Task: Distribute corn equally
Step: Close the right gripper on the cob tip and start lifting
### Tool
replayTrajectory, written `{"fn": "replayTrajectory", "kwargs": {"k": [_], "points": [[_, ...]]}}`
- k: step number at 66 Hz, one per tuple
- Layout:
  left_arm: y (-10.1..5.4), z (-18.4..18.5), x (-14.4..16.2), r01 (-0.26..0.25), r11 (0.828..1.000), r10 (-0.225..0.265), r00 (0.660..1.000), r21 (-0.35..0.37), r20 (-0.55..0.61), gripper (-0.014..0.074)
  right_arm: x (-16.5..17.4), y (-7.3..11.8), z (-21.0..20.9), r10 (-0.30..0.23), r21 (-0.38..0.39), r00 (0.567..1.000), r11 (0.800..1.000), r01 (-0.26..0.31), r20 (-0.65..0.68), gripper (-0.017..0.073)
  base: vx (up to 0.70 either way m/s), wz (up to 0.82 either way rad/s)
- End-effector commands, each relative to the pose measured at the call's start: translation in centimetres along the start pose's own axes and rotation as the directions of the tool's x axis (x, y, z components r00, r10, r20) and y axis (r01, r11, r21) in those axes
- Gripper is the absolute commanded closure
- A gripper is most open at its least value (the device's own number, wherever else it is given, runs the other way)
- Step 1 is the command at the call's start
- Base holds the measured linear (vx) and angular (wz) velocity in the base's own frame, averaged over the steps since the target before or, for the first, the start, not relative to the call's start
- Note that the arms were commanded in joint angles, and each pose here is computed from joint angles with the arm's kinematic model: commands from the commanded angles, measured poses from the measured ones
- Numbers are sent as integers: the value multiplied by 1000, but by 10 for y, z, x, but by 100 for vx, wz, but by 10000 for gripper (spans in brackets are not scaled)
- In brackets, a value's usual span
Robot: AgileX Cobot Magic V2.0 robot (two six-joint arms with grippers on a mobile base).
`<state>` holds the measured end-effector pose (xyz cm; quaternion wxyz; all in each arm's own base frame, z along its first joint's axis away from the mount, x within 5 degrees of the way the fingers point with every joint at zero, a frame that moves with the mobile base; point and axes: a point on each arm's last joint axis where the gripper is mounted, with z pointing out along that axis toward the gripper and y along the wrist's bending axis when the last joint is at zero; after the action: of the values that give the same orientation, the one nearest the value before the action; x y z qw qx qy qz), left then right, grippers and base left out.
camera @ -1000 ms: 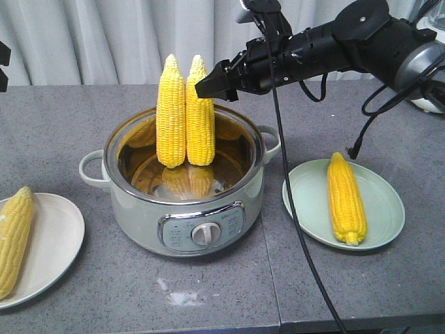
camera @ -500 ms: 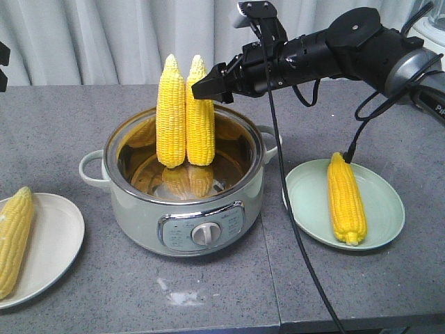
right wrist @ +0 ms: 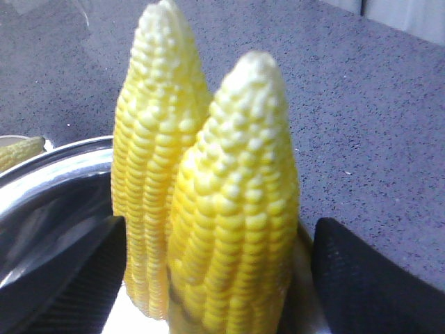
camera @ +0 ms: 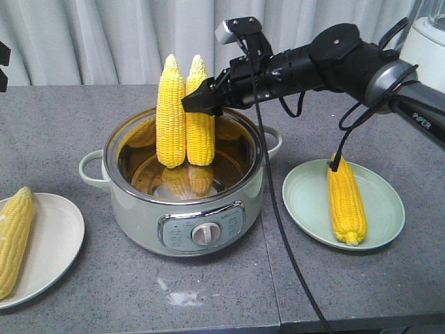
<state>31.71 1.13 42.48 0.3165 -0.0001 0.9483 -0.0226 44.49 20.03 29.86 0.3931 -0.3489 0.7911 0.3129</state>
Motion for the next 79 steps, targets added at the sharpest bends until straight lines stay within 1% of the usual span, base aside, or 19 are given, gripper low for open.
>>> {"fn": "replayTrajectory", "kwargs": {"k": [1, 9, 16, 23, 39, 44, 51, 57, 71, 79], "points": [[-2, -22, -6, 3, 1000, -4, 994, 9, 107, 163, -30, 13, -23, -39, 30, 993, 999, 35, 115, 20, 0, 0], [-2, -22, -6, 3, 1000, -4, 994, 9, 107, 163, -30, 12, -23, -38, 42, 992, 999, 34, 121, 21, 0, 0], [-2, -22, -6, 3, 1000, -4, 994, 9, 107, 163, -30, 11, -22, -37, 43, 992, 999, 32, 122, 44, 0, 0], [-2, -22, -6, 3, 1000, -4, 994, 9, 107, 163, -29, 11, -22, -34, 44, 992, 999, 29, 121, 102, 0, 0], [-2, -22, -6, 3, 1000, -4, 994, 9, 107, 163, -29, 11, -22, -32, 43, 992, 999, 27, 122, 277, 0, 0], [-2, -22, -6, 3, 1000, -4, 994, 9, 107, 163, -29, 11, -22, -32, 43, 992, 999, 27, 122, 321, 0, 0], [-2, -22, -6, 3, 1000, -4, 994, 9, 107, 163, -29, 11, -22, -32, 43, 992, 999, 27, 122, 361, 0, 0], [-2, -22, -6, 3, 1000, -4, 994, 9, 107, 163, -29, 11, -22, -31, 43, 992, 999, 26, 122, 377, 0, 0], [-2, -22, -6, 3, 1000, -4, 994, 9, 107, 163, -31, 12, -23, -24, 42, 991, 999, 19, 135, 377, 0, 0], [-2, -22, -6, 3, 1000, -4, 994, 9, 107, 163, -35, 16, -27, -14, 25, 988, 1000, 10, 154, 375, 0, 0]]}}
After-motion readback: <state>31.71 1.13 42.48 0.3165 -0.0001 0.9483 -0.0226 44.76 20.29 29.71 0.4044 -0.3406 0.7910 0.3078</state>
